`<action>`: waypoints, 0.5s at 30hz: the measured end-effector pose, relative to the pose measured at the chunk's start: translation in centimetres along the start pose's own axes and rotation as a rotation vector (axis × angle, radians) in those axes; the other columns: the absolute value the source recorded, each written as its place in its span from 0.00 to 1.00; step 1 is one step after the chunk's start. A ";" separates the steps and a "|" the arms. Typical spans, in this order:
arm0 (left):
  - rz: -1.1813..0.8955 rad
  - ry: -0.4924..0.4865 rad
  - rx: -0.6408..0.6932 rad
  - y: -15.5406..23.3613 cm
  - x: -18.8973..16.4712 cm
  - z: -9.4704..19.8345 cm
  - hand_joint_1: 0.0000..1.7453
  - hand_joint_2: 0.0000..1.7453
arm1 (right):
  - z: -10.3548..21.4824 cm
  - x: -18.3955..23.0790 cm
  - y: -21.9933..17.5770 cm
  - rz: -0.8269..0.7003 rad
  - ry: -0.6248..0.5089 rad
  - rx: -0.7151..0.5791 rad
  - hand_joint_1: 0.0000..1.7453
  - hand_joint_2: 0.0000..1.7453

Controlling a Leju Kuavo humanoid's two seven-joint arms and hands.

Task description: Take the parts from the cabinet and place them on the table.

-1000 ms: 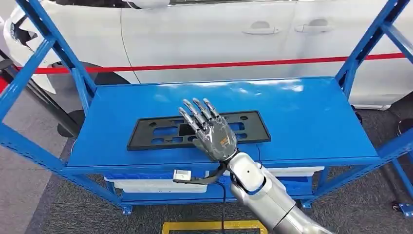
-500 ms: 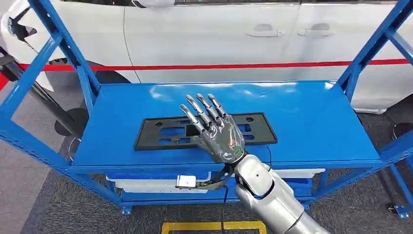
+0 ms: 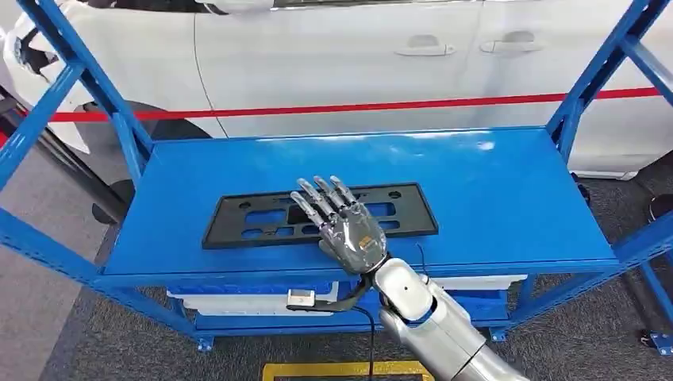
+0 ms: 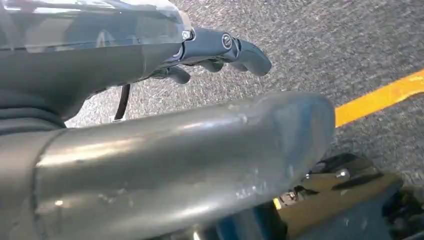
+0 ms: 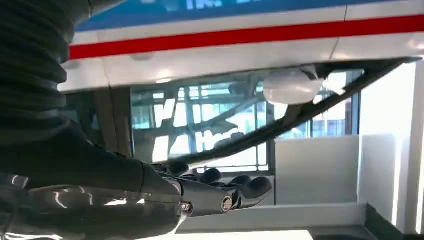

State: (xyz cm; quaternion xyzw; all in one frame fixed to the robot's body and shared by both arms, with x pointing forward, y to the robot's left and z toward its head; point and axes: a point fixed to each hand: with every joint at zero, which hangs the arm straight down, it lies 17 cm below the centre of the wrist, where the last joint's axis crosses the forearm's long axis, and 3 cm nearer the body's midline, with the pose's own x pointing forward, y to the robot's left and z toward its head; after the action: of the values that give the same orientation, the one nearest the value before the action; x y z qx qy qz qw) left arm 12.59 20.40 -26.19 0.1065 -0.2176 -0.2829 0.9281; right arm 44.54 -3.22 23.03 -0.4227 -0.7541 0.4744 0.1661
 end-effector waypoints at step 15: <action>-0.007 -0.002 -0.013 -0.4 0.2 0.1 0.00 0.00 | -0.5 1.2 4.0 -0.009 0.007 0.092 0.00 1.00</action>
State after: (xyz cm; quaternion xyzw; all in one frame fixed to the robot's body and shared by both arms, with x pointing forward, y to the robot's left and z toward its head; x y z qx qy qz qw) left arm 12.53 20.00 -26.19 0.1009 -0.2164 -0.2876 0.9275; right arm 46.08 -1.21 19.72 -0.4130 -0.7327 0.5064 0.1902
